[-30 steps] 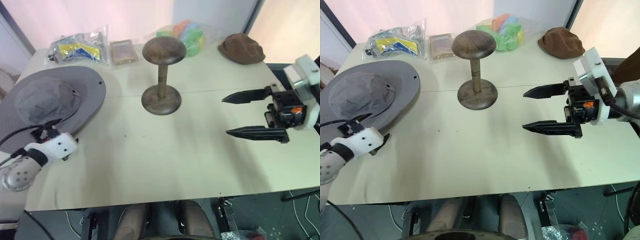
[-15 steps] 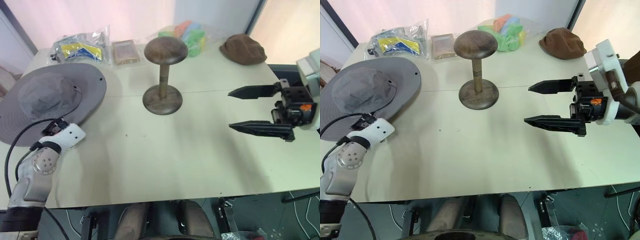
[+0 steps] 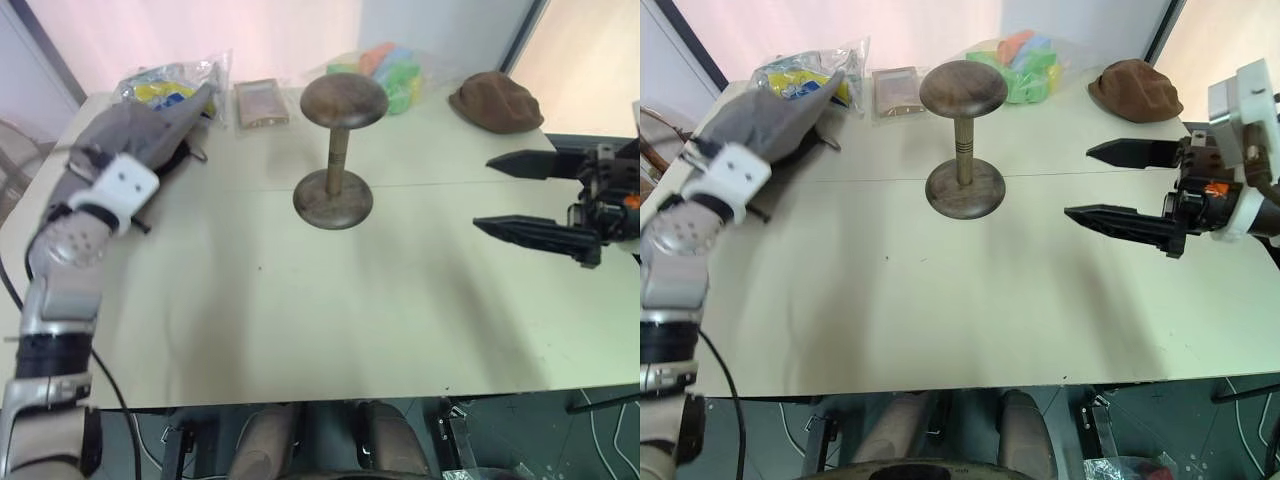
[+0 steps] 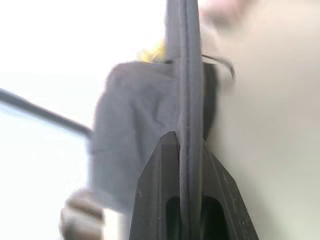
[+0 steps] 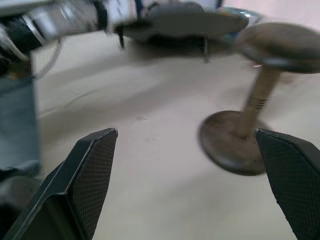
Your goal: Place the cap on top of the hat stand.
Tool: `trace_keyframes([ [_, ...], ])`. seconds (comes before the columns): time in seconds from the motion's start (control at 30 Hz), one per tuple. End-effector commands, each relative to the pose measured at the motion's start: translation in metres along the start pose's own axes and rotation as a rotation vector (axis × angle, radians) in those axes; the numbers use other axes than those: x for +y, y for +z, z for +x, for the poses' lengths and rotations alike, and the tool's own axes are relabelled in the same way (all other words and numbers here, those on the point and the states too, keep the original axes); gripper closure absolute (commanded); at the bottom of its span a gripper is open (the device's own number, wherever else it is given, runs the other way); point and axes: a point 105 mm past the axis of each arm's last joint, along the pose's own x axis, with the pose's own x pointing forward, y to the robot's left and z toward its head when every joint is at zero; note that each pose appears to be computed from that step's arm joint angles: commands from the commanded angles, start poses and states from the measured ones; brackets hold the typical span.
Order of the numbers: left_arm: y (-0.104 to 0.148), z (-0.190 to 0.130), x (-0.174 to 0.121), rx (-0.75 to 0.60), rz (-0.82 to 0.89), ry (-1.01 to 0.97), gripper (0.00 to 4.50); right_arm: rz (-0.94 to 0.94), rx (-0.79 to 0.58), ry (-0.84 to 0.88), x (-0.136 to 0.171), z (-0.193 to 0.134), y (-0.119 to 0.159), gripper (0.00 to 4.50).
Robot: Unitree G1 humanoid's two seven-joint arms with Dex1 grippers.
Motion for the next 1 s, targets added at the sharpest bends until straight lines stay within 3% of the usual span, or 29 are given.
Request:
trace_keyframes([
  [0.03,0.071,0.008,0.045,-0.223,0.055,0.091,4.44,-0.05,-0.029,-0.118,-0.018,-0.016,0.013,0.0],
  [0.23,0.169,0.021,0.063,-0.53,0.092,0.124,4.44,-0.041,-0.037,-0.178,-0.023,-0.033,0.014,0.0],
  [0.33,0.223,0.014,0.04,-0.739,0.134,0.051,4.44,-0.031,-0.046,-0.215,-0.023,-0.04,0.014,0.0],
  [0.4,0.241,0.006,0.014,-0.846,0.176,-0.037,4.44,-0.024,-0.045,-0.236,-0.021,-0.045,0.012,0.0],
  [0.6,0.218,-0.009,-0.041,-1.018,0.636,-0.068,4.44,-0.009,-0.036,-0.287,-0.013,-0.055,0.007,0.0],
  [0.87,0.183,-0.03,-0.06,-1.136,0.685,-0.034,4.44,0.022,-0.026,-0.332,-0.008,-0.063,-0.001,0.0],
  [1.0,0.162,-0.029,-0.084,-1.139,0.738,-0.099,4.44,0.033,0.003,-0.33,-0.006,-0.061,-0.011,0.0],
])
